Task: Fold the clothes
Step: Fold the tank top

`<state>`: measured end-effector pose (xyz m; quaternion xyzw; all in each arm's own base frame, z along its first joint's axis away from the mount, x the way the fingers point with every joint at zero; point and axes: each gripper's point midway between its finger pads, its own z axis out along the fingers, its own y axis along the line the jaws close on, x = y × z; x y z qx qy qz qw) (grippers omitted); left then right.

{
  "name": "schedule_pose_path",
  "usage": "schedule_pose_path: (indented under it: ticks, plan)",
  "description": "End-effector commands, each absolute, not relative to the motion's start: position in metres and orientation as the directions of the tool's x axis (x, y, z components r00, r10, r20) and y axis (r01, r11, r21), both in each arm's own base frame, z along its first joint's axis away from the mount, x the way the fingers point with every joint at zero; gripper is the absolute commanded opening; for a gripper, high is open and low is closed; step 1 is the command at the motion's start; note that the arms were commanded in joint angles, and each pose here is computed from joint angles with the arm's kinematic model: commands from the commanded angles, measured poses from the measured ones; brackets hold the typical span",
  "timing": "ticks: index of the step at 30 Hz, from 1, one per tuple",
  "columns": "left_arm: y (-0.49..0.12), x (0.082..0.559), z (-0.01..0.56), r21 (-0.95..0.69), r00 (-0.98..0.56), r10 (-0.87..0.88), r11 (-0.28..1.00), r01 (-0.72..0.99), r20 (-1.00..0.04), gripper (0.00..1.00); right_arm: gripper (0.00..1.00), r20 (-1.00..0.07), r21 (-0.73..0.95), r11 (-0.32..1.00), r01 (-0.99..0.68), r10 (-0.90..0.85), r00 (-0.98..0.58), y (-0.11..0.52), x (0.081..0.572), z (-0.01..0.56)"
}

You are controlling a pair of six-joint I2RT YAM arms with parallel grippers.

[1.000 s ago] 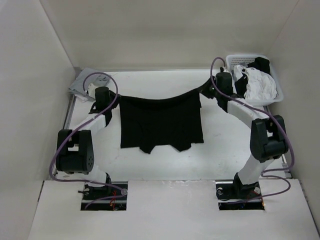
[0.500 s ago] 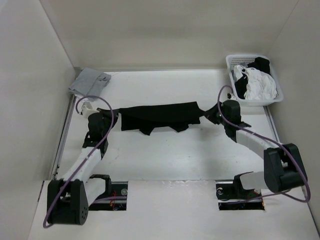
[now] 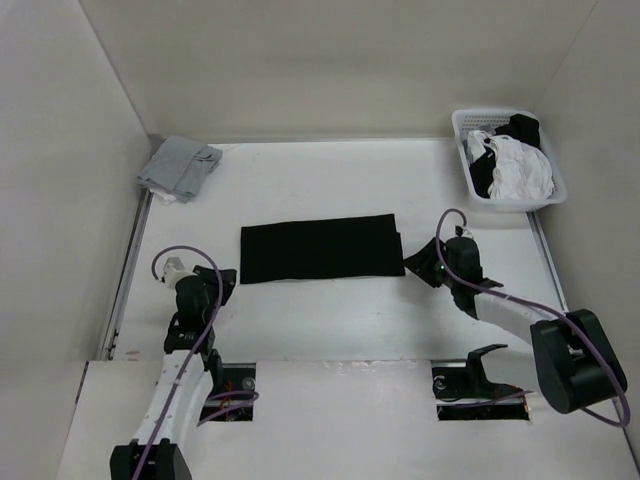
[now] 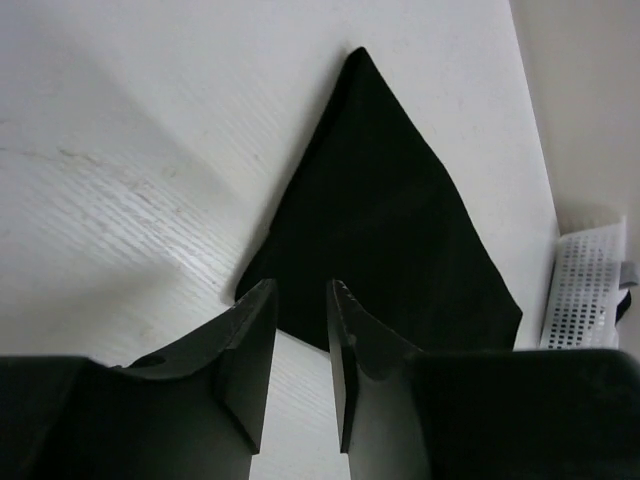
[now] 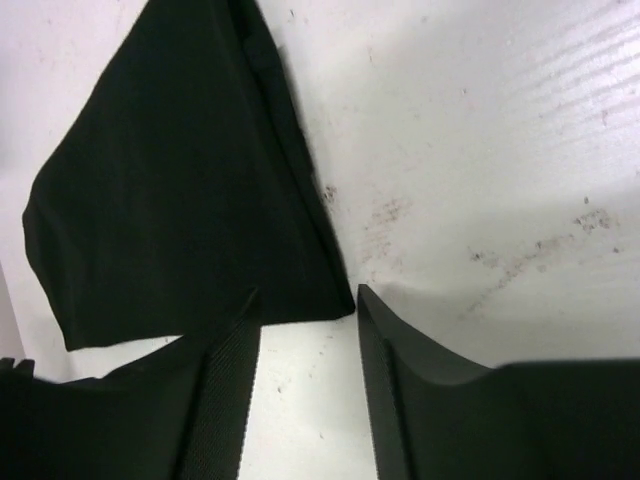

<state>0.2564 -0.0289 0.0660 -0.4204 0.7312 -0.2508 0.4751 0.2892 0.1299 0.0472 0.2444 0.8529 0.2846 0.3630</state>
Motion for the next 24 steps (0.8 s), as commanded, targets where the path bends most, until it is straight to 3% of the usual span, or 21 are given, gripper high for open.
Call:
schedule_pose_path:
  ticks: [1,6,14,15,21,24]
  plan:
    - [-0.02,0.261,0.085,-0.784,-0.142,-0.86,0.506,-0.36,-0.49,0.26,0.5,-0.552,0.682,0.72,0.132,0.624,-0.553,0.134,0.324,0.079]
    - [-0.036,0.284,0.115,-0.806,-0.138,-0.855,0.517,-0.288,-0.5,0.26,0.55,-0.528,0.665,0.728,0.166,0.615,-0.585,0.141,0.359,0.058]
    - [-0.11,0.315,0.127,-0.804,-0.252,-0.812,0.572,-0.165,-0.526,0.27,0.53,-0.421,0.709,0.674,0.205,0.639,-0.644,0.164,0.37,0.036]
    - [-0.118,0.316,0.128,-0.805,-0.262,-0.807,0.575,-0.145,-0.529,0.26,0.51,-0.397,0.719,0.66,0.217,0.647,-0.651,0.167,0.37,0.031]
    - [-0.134,0.318,0.137,-0.809,-0.28,-0.794,0.581,-0.092,-0.539,0.26,0.12,-0.342,0.794,0.569,0.215,0.71,-0.616,0.173,0.377,0.035]
    - [-0.136,0.315,0.137,-0.806,-0.286,-0.789,0.586,-0.083,-0.544,0.26,0.06,-0.396,0.805,0.567,0.174,0.732,-0.554,0.162,0.373,0.061]
